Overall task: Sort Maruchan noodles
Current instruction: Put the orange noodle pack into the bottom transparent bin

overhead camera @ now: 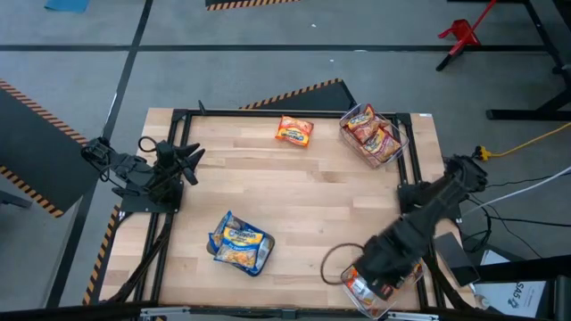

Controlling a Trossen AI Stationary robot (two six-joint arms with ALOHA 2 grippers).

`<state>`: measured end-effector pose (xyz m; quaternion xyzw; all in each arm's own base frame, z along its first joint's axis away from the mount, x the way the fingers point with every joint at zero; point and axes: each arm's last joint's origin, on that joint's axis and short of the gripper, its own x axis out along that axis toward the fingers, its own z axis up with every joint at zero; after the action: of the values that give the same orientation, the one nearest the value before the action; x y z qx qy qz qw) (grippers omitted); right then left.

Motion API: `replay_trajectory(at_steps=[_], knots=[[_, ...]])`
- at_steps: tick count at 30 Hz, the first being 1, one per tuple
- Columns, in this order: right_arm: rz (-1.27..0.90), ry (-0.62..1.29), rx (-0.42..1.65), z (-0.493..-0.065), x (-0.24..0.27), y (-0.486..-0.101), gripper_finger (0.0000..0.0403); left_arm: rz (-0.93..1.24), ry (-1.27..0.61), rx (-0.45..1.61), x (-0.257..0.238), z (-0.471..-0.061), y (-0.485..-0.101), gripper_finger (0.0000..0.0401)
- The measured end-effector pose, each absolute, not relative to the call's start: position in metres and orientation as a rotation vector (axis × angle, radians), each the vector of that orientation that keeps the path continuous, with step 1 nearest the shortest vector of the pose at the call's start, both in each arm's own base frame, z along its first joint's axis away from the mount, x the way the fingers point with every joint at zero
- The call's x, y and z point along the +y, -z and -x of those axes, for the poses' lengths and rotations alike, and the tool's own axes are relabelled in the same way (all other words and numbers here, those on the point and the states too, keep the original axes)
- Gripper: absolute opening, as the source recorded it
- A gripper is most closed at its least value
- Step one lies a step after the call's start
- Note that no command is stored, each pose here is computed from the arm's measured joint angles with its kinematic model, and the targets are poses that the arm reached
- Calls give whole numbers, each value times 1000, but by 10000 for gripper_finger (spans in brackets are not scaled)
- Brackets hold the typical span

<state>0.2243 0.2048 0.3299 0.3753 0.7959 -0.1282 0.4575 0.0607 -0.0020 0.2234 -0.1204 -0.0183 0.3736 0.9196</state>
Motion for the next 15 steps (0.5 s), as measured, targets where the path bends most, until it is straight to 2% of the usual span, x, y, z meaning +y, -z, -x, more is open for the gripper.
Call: replay_trajectory(at_steps=[8, 15], knots=[[-966, 406, 1990, -196, 244, -324, 53, 252, -740, -30, -3, -61, -223, 140], [-1008, 415, 1973, -195, 254, -304, 10, 253, -740, -31, -3, -61, -223, 140]])
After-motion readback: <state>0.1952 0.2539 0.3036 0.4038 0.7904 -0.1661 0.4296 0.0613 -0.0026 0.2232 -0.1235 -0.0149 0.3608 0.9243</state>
